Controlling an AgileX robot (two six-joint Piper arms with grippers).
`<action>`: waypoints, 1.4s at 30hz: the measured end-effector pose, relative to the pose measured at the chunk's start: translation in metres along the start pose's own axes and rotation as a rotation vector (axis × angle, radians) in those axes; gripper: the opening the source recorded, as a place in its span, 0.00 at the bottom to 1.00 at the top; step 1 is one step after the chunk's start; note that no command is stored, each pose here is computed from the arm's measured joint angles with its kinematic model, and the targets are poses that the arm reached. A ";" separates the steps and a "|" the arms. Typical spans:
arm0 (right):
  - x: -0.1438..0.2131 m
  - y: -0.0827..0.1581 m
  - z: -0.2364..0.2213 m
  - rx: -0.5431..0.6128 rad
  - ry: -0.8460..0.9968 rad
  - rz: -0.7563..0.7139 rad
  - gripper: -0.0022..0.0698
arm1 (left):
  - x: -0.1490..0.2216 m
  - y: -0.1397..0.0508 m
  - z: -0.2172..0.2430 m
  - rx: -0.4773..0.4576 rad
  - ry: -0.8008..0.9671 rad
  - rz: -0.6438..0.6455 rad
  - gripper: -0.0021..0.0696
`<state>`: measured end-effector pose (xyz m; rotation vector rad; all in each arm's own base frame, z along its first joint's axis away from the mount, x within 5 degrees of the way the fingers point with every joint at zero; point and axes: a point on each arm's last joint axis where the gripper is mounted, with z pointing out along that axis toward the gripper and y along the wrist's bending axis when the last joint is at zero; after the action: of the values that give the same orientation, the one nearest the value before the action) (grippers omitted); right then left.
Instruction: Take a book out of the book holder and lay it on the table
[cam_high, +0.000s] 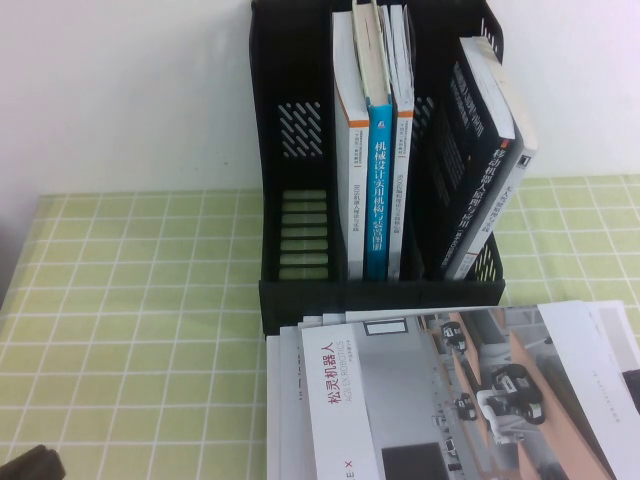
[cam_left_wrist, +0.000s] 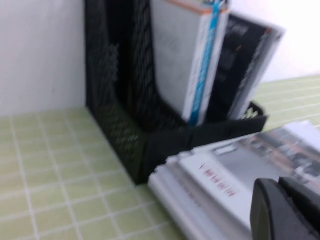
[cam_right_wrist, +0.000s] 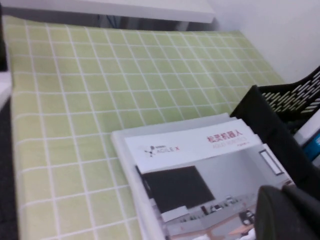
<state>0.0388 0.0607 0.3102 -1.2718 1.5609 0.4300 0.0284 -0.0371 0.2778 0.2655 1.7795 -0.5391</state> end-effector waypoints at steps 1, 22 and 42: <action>0.008 0.002 0.006 0.022 -0.018 -0.033 0.03 | 0.007 0.005 0.006 -0.016 0.014 -0.012 0.03; 0.035 0.015 0.032 0.046 -0.131 -0.135 0.03 | 0.024 0.014 0.017 -0.051 0.031 -0.047 0.03; 0.035 0.015 0.032 0.047 -0.131 -0.136 0.03 | 0.077 0.057 0.025 -0.368 -0.083 -0.028 0.03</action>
<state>0.0446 0.0739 0.2625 -1.2794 1.3585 0.3804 0.0538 -0.0077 0.1868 -0.0378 1.7651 -0.2303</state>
